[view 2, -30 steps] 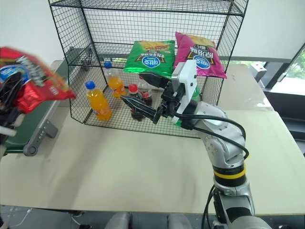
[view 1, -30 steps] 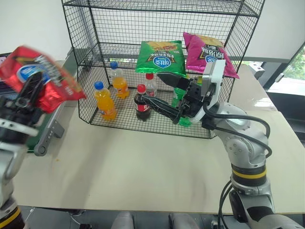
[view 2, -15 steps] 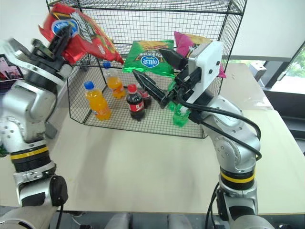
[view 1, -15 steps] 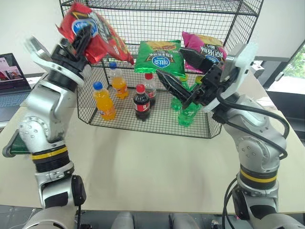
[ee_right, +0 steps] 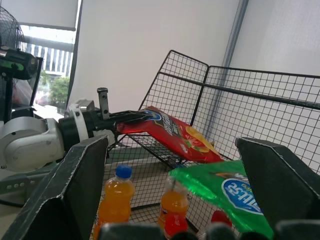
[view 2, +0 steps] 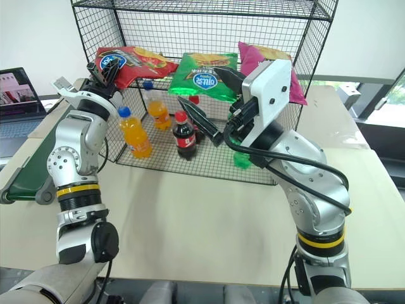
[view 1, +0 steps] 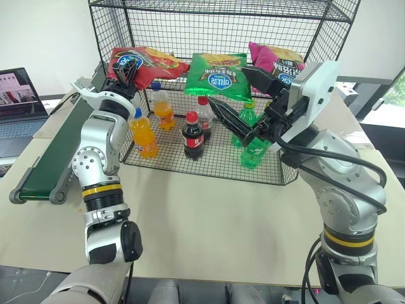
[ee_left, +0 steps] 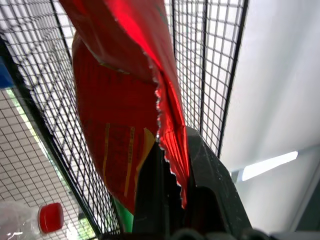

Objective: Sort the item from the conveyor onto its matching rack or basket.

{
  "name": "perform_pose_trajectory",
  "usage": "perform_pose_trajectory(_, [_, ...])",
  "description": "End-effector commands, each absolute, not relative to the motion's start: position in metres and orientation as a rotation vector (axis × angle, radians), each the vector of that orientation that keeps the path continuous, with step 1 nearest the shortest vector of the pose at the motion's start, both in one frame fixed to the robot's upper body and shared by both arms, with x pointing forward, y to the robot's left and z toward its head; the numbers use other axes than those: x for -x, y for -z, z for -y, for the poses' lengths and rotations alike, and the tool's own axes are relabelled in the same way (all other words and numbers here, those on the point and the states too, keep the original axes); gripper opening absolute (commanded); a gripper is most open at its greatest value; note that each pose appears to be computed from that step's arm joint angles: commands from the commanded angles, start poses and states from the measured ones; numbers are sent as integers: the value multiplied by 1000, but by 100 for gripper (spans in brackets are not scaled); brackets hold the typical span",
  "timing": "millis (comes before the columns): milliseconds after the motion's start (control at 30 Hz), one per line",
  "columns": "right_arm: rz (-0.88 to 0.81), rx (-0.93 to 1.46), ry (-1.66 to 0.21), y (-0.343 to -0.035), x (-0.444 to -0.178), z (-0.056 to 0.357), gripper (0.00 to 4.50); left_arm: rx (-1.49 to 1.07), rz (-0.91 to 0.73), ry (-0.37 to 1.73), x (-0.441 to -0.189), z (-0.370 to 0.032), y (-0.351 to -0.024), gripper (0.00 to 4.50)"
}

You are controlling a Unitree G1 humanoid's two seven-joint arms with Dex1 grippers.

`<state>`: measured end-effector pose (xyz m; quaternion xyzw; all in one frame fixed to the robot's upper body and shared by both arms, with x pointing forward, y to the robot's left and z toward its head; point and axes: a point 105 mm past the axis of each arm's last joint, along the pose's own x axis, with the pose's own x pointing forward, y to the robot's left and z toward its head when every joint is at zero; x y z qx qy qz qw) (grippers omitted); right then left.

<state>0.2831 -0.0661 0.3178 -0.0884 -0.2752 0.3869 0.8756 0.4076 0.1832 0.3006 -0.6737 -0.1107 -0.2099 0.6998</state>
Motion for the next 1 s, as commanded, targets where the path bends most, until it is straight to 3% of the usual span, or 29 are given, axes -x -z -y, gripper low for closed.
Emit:
perform_pose_trajectory(33, [639, 197, -807, -329, -275, 63, 450, 1508, 311, 446, -411, -181, -316, 5])
perform_pose_trajectory(367, [639, 212, -817, -331, -279, 60, 450, 1534, 301, 367, -433, -160, -314, 5])
perform_pose_trajectory(467, [638, 212, -818, -330, -279, 60, 450, 1526, 312, 382, -429, -158, -317, 73])
perform_pose_trajectory(767, [623, 199, -825, -326, -282, 62, 450, 1447, 304, 452, -385, -168, -318, 447])
perform_pose_trajectory(900, [622, 179, -833, -323, -283, 65, 450, 1332, 257, 496, -356, -181, -309, 449])
perform_pose_trajectory(1000, [605, 188, -862, -311, -278, 66, 450, 1073, 174, 619, -324, -175, -297, 449])
